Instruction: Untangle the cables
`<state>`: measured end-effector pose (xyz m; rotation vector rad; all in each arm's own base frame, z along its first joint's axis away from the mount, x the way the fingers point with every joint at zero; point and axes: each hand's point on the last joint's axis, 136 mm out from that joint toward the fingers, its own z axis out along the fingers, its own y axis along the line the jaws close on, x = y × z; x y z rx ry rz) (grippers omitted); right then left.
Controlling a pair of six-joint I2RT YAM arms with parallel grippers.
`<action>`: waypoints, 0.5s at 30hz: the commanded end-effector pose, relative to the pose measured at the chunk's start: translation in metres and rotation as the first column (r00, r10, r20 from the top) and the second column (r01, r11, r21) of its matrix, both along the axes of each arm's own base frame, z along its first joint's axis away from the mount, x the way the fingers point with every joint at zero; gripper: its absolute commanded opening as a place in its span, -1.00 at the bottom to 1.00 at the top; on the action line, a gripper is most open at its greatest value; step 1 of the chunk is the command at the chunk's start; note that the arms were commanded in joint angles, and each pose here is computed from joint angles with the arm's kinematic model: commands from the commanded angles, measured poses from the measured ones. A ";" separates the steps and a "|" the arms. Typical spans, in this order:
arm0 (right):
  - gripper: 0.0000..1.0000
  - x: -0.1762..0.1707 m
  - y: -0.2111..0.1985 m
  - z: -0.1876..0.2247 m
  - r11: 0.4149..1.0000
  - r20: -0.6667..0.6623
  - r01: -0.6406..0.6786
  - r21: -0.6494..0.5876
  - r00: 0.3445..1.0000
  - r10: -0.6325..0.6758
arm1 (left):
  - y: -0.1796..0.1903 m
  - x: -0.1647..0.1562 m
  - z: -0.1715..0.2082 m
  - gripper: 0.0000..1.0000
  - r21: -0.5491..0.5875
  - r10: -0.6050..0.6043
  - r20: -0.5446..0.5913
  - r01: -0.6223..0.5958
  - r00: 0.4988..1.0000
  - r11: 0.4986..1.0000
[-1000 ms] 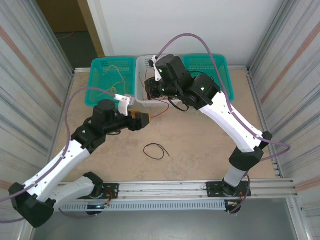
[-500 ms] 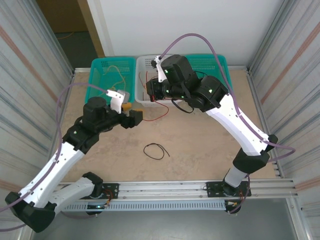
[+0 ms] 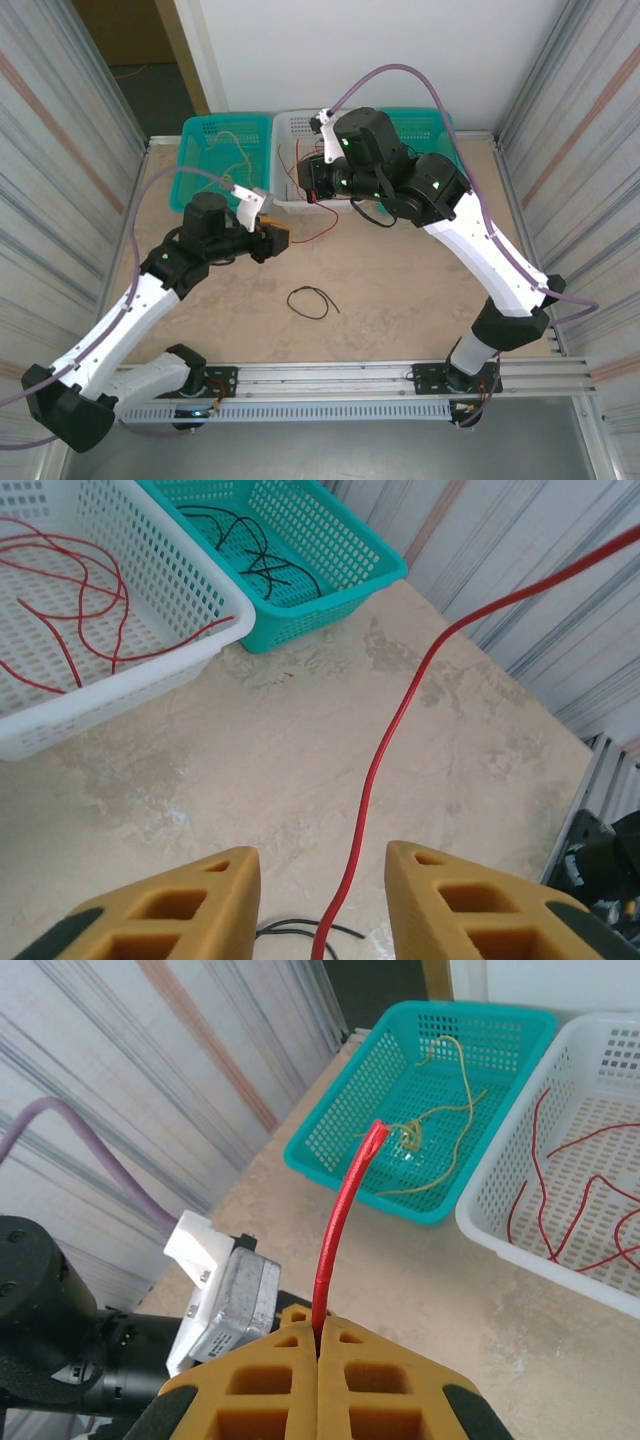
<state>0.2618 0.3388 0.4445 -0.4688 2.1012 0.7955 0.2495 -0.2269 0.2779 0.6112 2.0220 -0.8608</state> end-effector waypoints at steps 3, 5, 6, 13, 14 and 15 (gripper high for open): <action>-1.00 -0.001 -0.017 0.017 0.997 0.000 0.040 0.063 0.999 -0.040 | 0.003 -0.004 0.015 -0.64 -0.104 0.040 0.015 -0.038 0.999 0.994; -1.00 0.002 -0.021 0.014 0.996 -0.014 0.057 0.074 0.998 -0.056 | 0.008 -0.004 0.023 -0.85 -0.151 0.079 0.025 -0.075 0.997 0.986; -1.00 0.004 -0.024 0.012 0.994 -0.024 0.068 0.081 0.998 -0.066 | 0.010 -0.004 0.027 -0.92 -0.174 0.097 0.030 -0.091 0.995 0.981; -1.00 0.034 -0.064 -0.031 0.964 -0.179 0.230 0.135 0.962 -0.205 | 0.026 -0.007 0.074 -1.00 -0.334 0.198 0.076 -0.162 0.977 0.929; -1.00 0.038 -0.072 -0.044 0.954 -0.216 0.263 0.141 0.949 -0.230 | 0.031 -0.007 0.084 -1.00 -0.360 0.220 0.087 -0.175 0.972 0.916; -1.00 0.042 -0.079 -0.057 0.946 -0.253 0.292 0.144 0.935 -0.250 | 0.034 -0.007 0.092 -1.00 -0.384 0.237 0.096 -0.184 0.967 0.905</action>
